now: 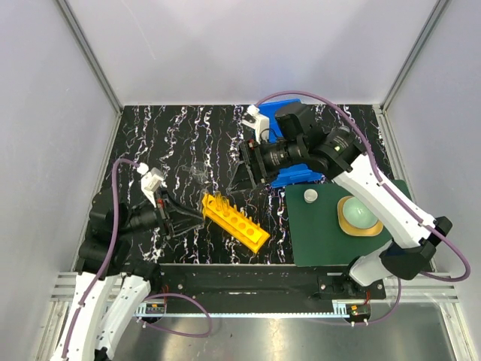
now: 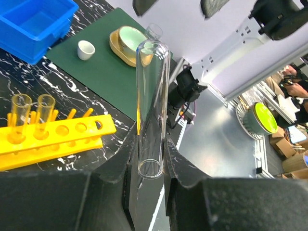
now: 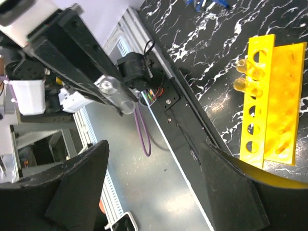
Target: Organize the chemistry lab equipment
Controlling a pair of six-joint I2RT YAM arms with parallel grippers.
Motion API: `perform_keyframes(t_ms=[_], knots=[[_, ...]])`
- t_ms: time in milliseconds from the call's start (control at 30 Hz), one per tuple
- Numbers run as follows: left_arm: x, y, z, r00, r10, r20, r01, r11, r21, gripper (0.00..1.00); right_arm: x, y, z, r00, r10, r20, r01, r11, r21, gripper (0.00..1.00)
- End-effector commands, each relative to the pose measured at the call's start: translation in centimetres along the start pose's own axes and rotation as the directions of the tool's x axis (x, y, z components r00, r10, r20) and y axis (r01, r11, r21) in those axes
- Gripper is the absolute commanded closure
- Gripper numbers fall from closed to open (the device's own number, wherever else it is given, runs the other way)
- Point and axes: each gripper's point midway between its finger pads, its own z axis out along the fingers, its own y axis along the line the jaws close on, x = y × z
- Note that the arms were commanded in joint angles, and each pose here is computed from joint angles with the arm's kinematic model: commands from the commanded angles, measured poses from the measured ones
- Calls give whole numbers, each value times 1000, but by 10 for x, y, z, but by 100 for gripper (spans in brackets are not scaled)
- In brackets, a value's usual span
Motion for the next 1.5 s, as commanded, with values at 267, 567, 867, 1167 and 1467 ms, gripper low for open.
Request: perform_keyframes(t_ms=[267,567,867,1167,1467], knots=[[15,-31,-10,998,64,-6,-62,987,149,100,-5,45,47,992,-93,-86,92,996,-21,21],[14,-34,-9,997,74,-10,-71,985,158,100,-3,58,60,987,-114,-111,112,993,-22,33],[10,-23,-6,997,76,-16,-73,991,108,100,8,69,57,983,-127,-132,124,992,-34,41],[5,-27,-7,996,85,-13,-84,991,107,100,19,70,58,979,-131,-155,127,991,-33,46],[9,-27,-8,997,82,-14,-80,990,112,100,19,64,63,978,-138,-159,137,990,-21,60]])
